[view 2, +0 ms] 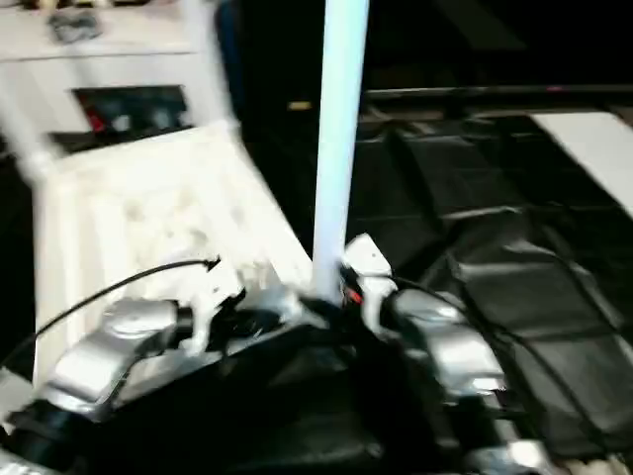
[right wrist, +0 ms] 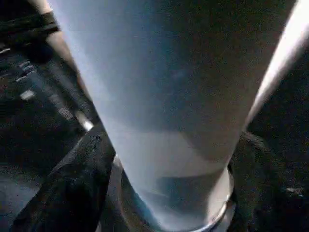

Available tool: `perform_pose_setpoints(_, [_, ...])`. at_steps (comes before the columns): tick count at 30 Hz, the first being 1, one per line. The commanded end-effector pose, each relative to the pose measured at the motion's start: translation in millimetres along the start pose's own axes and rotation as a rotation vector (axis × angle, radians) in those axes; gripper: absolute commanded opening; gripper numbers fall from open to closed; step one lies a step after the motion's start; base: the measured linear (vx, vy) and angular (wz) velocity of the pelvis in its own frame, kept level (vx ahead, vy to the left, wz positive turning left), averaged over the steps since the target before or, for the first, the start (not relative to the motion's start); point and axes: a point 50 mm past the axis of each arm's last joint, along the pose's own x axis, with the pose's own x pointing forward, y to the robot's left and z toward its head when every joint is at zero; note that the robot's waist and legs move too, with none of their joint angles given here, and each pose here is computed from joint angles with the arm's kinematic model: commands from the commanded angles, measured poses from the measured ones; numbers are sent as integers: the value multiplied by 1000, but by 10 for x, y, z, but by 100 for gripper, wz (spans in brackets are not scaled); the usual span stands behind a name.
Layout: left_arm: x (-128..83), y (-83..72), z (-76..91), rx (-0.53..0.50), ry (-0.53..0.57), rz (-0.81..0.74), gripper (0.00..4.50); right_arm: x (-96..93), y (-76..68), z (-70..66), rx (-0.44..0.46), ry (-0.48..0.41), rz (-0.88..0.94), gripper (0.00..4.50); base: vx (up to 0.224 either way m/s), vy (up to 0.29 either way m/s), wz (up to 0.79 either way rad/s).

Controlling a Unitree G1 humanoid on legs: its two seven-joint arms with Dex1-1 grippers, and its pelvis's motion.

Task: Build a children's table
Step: Rotate leg to tighten

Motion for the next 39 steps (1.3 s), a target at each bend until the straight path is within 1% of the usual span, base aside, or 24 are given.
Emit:
perform_pose_setpoints(1, [43, -80, 70, 42, -19, -106, 0, -13, 80, 75, -40, -28, 104, 350, 0, 0, 0])
perform_pose_setpoints(3, [-6, -96, 54, 43, -13, -157, 0, -81, 84, 94, -63, -31, 150, 350, 0, 0, 0])
perform_pose_setpoints(8, [-65, -138, 20, 22, 9, -249, 0, -164, 104, 118, -86, -13, 238, 350, 0, 0, 0])
perform_pose_setpoints(11, [-73, -140, 14, 27, 15, -257, 0, -190, 110, 127, -89, -10, 258, 350, 0, 0, 0])
perform_pose_setpoints(14, [-80, -138, 10, 28, 16, -261, 0, -233, 121, 113, -91, 12, 289, 350, 0, 0, 0])
perform_pose_setpoints(15, [-83, -138, 8, 27, 17, -264, 0, -245, 124, 105, -90, 20, 298, 324, 0, 0, 0])
perform_pose_setpoints(18, [-87, -137, 6, 28, 18, -266, 0, -261, 128, 84, -89, 37, 311, 315, 0, 0, 0])
perform_pose_setpoints(20, [-89, -136, 4, 29, 20, -269, 0, -263, 126, 61, -94, 51, 313, 285, 0, 0, 0])
perform_pose_setpoints(23, [-90, -135, 4, 28, 19, -269, 0, -256, 131, 57, -97, 54, 316, 274, 0, 0, 0])
perform_pose_setpoints(25, [-90, -135, 3, 28, 19, -268, 0, -253, 136, 57, -98, 55, 319, 243, 0, 0, 0])
perform_pose_setpoints(27, [-90, -136, 1, 26, 19, -269, 0, -250, 144, 54, -96, 58, 328, 241, 0, 0, 0])
perform_pose_setpoints(28, [-90, -137, 0, 26, 18, -268, 0, -249, 148, 52, -95, 59, 332, 224, 0, 0, 0])
perform_pose_setpoints(31, [-88, -138, -3, 24, 14, -264, 0, -240, 165, 39, -86, 59, 342, 211, 0, 0, 0])
perform_pose_setpoints(35, [-63, -130, -4, 19, -1, -229, 0, -222, 199, 5, -63, 53, 344, 206, 0, 0, 0])
perform_pose_setpoints(39, [45, -60, 38, 8, -31, -94, 0, -154, 244, -68, -6, 27, 292, 204, 0, 0, 0])
